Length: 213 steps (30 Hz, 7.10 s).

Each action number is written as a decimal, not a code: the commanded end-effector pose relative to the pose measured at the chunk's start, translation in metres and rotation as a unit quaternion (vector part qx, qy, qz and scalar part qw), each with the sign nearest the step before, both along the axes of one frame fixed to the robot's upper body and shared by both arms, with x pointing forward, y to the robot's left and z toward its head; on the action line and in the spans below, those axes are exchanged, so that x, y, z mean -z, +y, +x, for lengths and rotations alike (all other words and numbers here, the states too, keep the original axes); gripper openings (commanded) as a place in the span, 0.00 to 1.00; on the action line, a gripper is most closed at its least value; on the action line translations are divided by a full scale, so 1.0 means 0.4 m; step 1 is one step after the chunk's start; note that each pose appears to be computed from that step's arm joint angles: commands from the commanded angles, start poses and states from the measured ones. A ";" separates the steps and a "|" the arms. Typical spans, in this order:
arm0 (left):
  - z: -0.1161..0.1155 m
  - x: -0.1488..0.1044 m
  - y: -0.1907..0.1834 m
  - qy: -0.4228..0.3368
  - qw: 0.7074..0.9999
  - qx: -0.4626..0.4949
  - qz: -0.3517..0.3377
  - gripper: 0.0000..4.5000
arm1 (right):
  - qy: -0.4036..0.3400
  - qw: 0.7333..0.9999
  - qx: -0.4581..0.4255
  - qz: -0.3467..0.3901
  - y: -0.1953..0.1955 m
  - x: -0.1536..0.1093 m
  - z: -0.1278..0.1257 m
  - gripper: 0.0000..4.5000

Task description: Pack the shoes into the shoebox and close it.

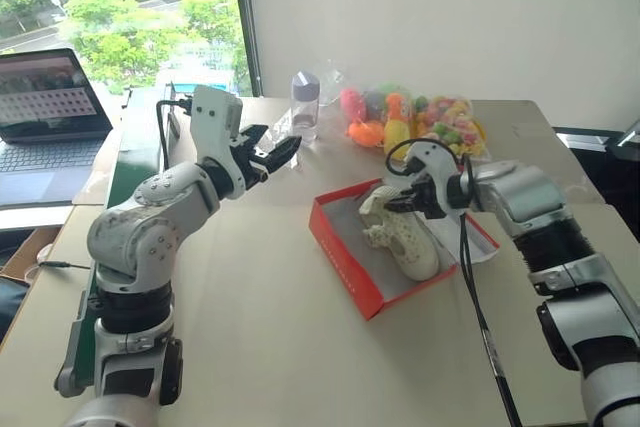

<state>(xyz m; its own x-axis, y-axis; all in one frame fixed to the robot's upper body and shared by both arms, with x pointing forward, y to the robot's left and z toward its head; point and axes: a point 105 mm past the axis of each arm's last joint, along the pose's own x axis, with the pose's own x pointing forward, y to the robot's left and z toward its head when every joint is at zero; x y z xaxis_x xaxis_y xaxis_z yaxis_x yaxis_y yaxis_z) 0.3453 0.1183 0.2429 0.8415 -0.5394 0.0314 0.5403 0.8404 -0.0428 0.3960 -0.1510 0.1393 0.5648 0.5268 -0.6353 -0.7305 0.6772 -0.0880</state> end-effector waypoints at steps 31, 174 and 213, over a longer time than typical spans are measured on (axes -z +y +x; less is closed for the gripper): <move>0.031 0.014 0.131 0.004 0.984 -0.173 0.050 0.79 | -0.187 0.937 -0.235 0.177 0.217 -0.347 -0.105 1.00; 0.063 -0.097 -0.134 -0.071 0.986 -0.026 -0.149 0.00 | -0.036 0.828 0.077 0.554 0.208 -0.384 0.056 0.53; 0.022 0.057 0.045 0.004 0.999 -0.030 0.017 0.53 | 0.115 0.910 -0.239 0.320 0.082 -0.159 -0.199 0.10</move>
